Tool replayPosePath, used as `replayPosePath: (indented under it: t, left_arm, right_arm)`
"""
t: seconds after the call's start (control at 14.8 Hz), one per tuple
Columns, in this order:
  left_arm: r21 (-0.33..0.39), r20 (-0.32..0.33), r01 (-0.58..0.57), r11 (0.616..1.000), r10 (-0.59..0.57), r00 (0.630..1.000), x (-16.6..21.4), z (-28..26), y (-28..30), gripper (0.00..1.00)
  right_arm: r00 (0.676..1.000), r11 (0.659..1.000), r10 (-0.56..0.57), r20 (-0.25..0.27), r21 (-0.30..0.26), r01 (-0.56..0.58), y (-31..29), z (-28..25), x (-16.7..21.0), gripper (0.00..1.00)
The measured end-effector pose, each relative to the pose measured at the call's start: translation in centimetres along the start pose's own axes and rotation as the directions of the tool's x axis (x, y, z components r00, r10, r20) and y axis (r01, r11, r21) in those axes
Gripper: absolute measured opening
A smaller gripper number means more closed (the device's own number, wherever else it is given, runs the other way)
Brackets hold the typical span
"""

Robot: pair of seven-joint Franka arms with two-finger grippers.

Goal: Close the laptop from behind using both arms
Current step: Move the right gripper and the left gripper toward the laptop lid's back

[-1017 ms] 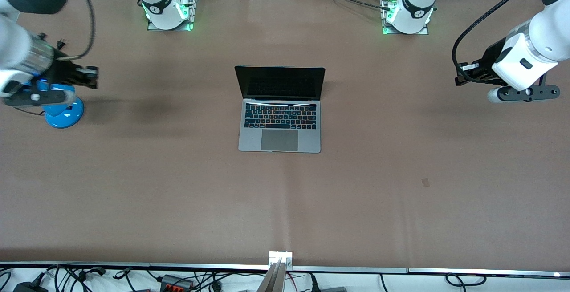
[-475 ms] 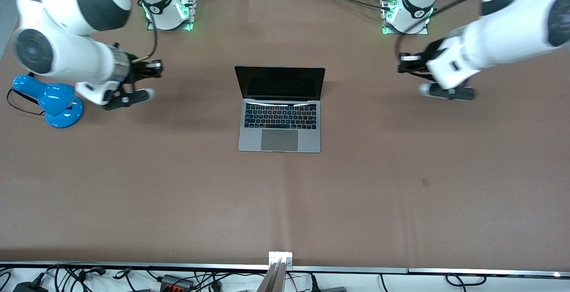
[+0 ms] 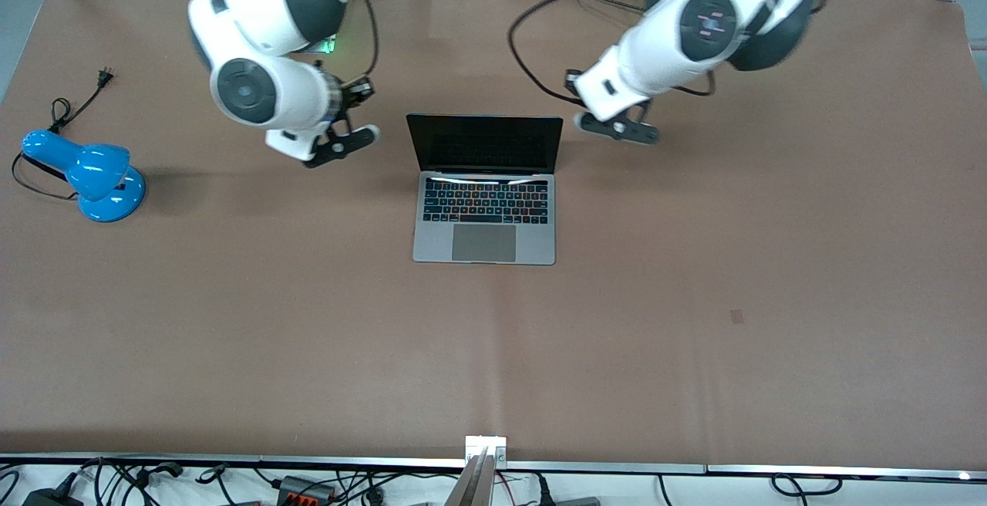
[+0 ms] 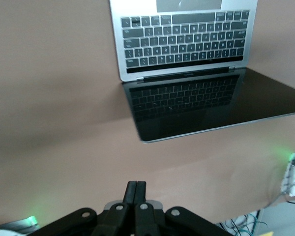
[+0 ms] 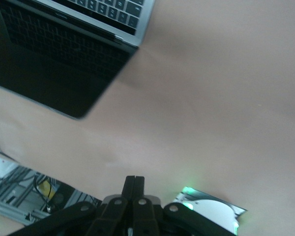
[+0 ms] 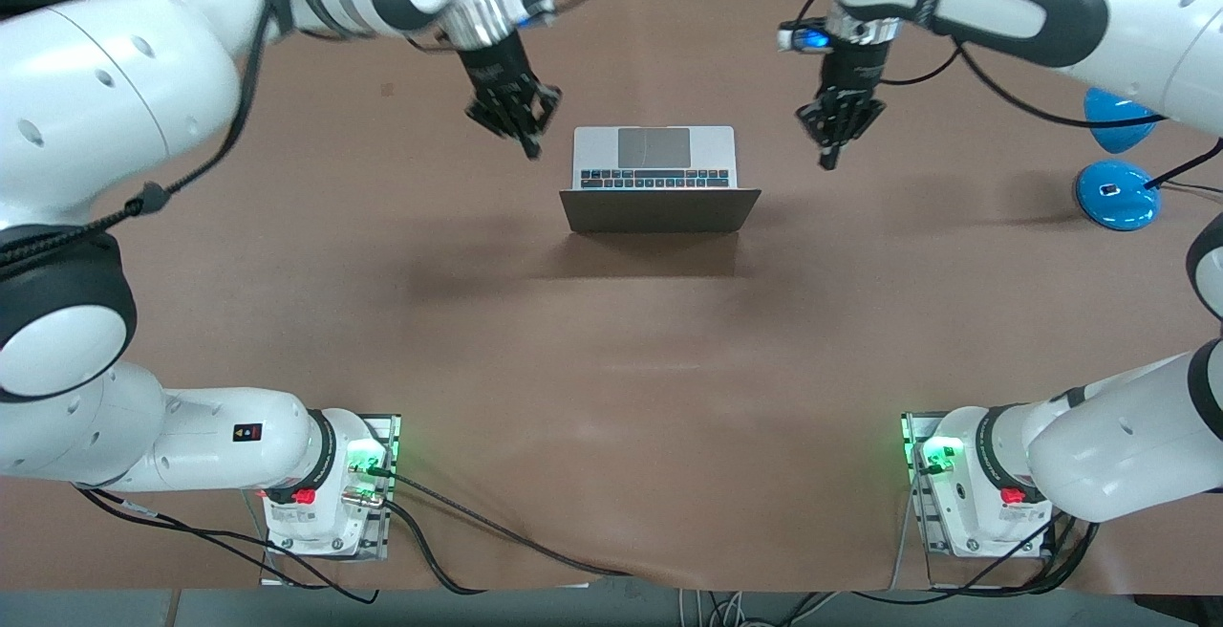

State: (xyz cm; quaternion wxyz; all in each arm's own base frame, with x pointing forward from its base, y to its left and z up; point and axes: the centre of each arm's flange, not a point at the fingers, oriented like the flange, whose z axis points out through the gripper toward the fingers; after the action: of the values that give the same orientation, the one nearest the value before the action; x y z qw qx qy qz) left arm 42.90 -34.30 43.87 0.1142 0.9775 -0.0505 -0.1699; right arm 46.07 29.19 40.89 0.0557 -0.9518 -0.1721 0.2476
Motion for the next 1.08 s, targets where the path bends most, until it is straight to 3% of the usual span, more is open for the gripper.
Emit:
replayPosePath:
  t: [0.34, 0.61, 0.81, 1.08]
  left_arm:
    - [0.035, -0.025, -0.032, 0.999, 0.032, 0.999, -3.0, 7.0, 2.8, 0.01]
    - [0.041, -0.062, -0.042, 0.998, 0.044, 0.997, -4.3, 10.6, 3.4, 0.01]
    - [0.010, -0.098, -0.025, 1.000, 0.026, 0.995, -3.2, 11.0, 2.7, 0.01]
    - [-0.009, -0.086, -0.005, 1.000, 0.004, 0.996, -1.6, 12.0, 1.5, 0.01]
  right_arm:
    - [0.998, 0.997, 0.062, -0.005, -0.050, -0.062, -6.5, 4.3, 1.2, 0.01]
    - [0.997, 0.997, 0.076, -0.017, -0.026, -0.076, -6.9, 4.7, 1.8, 0.01]
    - [0.995, 0.996, 0.083, -0.047, -0.008, -0.084, -6.7, 4.4, 2.3, 0.01]
    - [0.995, 0.996, 0.088, -0.052, -0.003, -0.088, -6.7, 5.0, 3.0, 0.01]
